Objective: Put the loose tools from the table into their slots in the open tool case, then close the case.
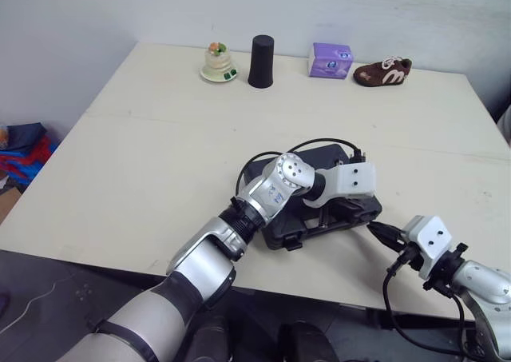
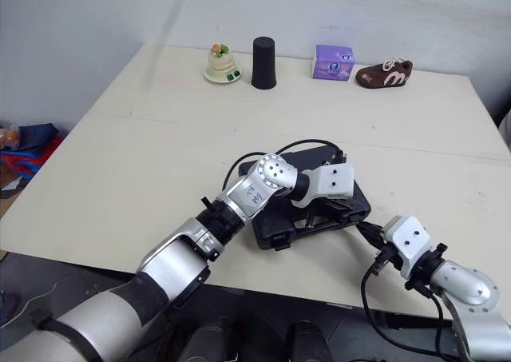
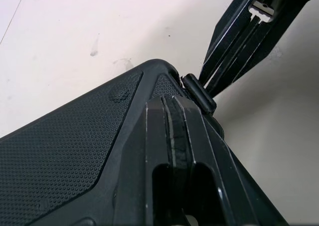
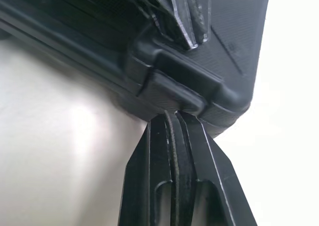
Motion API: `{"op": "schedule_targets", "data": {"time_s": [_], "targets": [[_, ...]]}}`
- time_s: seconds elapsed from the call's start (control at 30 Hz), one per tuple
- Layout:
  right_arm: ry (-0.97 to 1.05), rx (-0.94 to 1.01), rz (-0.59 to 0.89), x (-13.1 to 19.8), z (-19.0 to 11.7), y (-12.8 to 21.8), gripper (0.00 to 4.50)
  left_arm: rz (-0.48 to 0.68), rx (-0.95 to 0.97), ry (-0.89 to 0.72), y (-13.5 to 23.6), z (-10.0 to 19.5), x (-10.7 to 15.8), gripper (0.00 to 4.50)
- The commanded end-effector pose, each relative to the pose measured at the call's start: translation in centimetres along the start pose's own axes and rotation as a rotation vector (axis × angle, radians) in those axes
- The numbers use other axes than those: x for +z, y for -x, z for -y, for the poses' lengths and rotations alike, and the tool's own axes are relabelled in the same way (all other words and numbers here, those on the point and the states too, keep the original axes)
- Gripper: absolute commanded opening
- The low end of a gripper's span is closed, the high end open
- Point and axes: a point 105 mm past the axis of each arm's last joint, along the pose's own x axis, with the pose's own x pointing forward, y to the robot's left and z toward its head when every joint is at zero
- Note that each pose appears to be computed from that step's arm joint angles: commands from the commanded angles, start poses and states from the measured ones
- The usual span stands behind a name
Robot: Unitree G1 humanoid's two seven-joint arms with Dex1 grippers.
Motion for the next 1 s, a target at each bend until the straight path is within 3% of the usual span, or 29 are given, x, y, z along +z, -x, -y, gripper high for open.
{"op": "schedule_targets", "data": {"time_s": [0.03, 0.37, 0.87, 1.0], "targets": [[0.028, -0.050, 0.041, 1.1, 1.2, 0.4, 0.05, -0.192, -0.080, 0.116, -0.5, 2.4, -5.7, 0.00], [-0.005, -0.015, 0.081, 1.9, 0.4, -0.1, 0.05, -0.208, -0.070, 0.119, -0.6, 2.3, -6.0, 0.00], [-0.127, -0.058, 0.159, 4.0, 0.5, -1.1, 0.05, -0.302, -0.077, 0.165, 0.3, 3.2, -8.9, 0.00], [-0.087, 0.005, 0.103, 3.7, 0.1, -1.5, 0.05, -0.301, -0.059, 0.174, 0.4, 2.9, -9.0, 0.00]]}}
